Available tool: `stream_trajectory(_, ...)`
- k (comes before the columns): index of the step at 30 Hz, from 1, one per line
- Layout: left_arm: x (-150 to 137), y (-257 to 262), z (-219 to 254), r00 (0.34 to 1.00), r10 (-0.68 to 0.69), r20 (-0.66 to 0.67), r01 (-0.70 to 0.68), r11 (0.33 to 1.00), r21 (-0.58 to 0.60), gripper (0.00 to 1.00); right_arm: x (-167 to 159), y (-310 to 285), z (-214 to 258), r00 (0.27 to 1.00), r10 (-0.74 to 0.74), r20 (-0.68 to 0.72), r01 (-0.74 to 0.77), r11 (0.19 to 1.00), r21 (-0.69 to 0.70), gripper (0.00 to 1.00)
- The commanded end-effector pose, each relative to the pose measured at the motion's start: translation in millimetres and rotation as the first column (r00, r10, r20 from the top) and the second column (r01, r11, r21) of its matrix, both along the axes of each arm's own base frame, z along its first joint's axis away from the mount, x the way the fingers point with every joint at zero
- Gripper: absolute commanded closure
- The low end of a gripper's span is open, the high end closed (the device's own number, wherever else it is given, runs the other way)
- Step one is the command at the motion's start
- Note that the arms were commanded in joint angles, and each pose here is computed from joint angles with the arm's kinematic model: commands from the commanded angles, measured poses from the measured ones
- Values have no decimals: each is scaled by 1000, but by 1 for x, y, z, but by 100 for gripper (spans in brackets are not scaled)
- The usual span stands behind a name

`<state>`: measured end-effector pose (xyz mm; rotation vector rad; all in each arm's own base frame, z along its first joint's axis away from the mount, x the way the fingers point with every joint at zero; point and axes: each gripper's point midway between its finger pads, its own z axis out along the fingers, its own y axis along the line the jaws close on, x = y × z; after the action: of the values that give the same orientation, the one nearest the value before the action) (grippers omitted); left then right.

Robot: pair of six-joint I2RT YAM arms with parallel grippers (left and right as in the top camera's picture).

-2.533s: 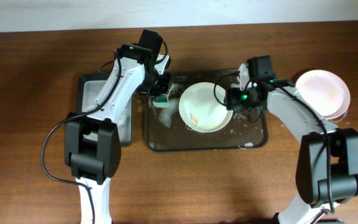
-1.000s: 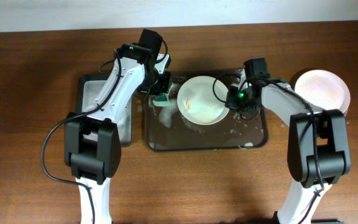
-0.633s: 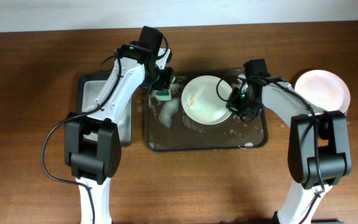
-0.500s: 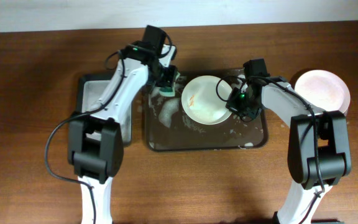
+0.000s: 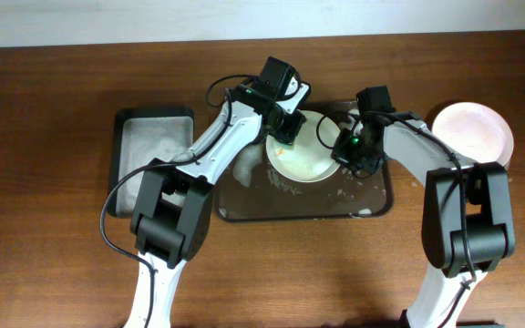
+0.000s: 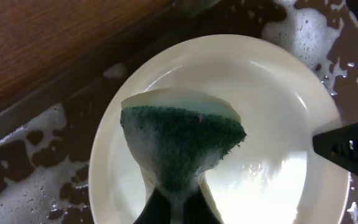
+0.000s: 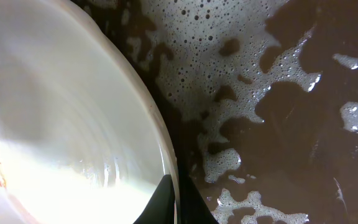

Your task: Clean dirty plates on tray and stack at the side

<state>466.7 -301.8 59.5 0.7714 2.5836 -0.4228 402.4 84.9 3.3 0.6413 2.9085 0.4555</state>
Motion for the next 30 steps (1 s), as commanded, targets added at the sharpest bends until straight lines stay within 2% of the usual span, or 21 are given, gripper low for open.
stream_trajectory(1,-2,3,-34,999,-12,-37,14,999,45,100,-18,-17,-29,997,-3,-73,-5,994,-108,96)
stream_trajectory(9,-3,5,-46,999,-7,-52,11,998,64,99,-18,-17,-29,997,-3,-72,-5,994,-108,96)
stream_trajectory(12,-16,5,-52,995,-18,-103,26,996,81,99,-17,-17,-29,997,-3,-71,-5,994,-108,96)
stream_trajectory(14,-31,-4,-52,985,-54,-161,60,998,31,100,-17,-16,-29,998,-3,-70,-5,994,-108,96)
stream_trajectory(16,-43,-22,-45,971,-115,-210,100,992,-80,99,-17,-16,-29,998,-3,-70,-5,994,-107,96)
stream_trajectory(19,-51,-44,-31,955,-193,-225,142,964,-224,100,-17,-16,-28,998,-2,-70,-5,995,-104,96)
stream_trajectory(20,-48,-46,-30,958,-196,-211,146,962,-231,100,-17,-16,-28,998,-2,-70,-5,995,-104,96)
stream_trajectory(22,-39,-42,-32,970,-171,-175,136,972,-194,100,-17,-16,-28,998,-2,-70,-5,994,-105,96)
stream_trajectory(25,-15,-19,-47,993,-50,-103,46,998,-40,99,-17,-16,-28,998,-2,-70,-5,995,-104,96)
stream_trajectory(30,20,12,-72,997,67,42,-73,986,150,100,-17,-16,-28,998,-2,-70,-5,995,-104,96)
